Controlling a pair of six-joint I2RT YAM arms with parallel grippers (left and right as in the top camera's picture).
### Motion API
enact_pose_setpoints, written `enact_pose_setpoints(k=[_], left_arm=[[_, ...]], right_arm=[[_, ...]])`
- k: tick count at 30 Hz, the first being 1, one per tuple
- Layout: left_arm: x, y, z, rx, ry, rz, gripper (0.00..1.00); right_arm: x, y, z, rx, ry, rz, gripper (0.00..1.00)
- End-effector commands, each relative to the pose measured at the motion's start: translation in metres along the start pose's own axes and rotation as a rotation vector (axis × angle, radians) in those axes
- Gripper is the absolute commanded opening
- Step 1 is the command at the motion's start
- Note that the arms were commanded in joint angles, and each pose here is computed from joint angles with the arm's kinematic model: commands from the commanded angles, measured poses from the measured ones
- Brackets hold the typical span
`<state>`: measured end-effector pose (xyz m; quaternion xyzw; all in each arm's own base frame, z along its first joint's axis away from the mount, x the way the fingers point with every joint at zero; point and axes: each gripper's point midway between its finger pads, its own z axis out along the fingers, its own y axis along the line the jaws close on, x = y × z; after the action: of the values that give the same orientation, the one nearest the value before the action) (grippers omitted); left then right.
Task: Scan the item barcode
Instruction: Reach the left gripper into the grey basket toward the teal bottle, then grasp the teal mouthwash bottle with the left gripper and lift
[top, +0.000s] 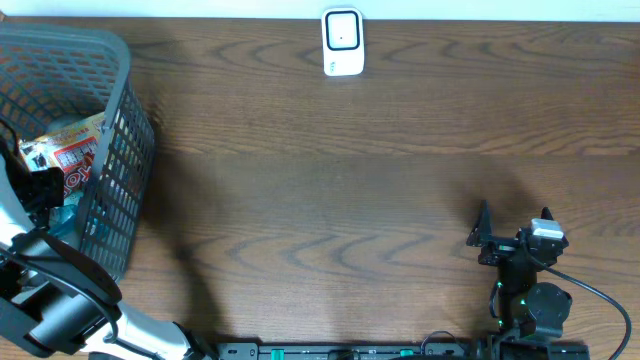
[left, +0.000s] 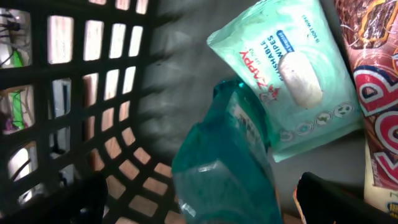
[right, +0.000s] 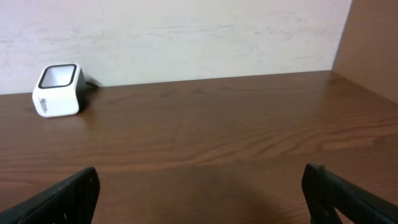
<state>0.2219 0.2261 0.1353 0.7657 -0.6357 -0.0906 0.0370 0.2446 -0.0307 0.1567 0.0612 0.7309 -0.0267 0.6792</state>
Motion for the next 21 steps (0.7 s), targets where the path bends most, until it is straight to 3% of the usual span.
enact_pose_setpoints(k=[1, 9, 15, 21], left_arm=[[0.002, 0.003, 0.012, -0.023, 0.01, 0.014, 0.98], [0.004, -0.001, 0.03, -0.02, 0.009, 0.014, 0.98], [0.004, -0.004, 0.039, -0.01, 0.003, 0.012, 0.52], [0.004, -0.004, 0.041, -0.013, 0.004, 0.012, 0.27]], right_arm=[[0.0, -0.002, 0.0, 0.01, -0.001, 0.0, 0.99], [0.0, -0.002, 0.0, 0.01, -0.001, 0.0, 0.99], [0.0, -0.002, 0.0, 0.01, -0.001, 0.0, 0.99], [0.0, -0.002, 0.0, 0.01, -0.001, 0.0, 0.99]])
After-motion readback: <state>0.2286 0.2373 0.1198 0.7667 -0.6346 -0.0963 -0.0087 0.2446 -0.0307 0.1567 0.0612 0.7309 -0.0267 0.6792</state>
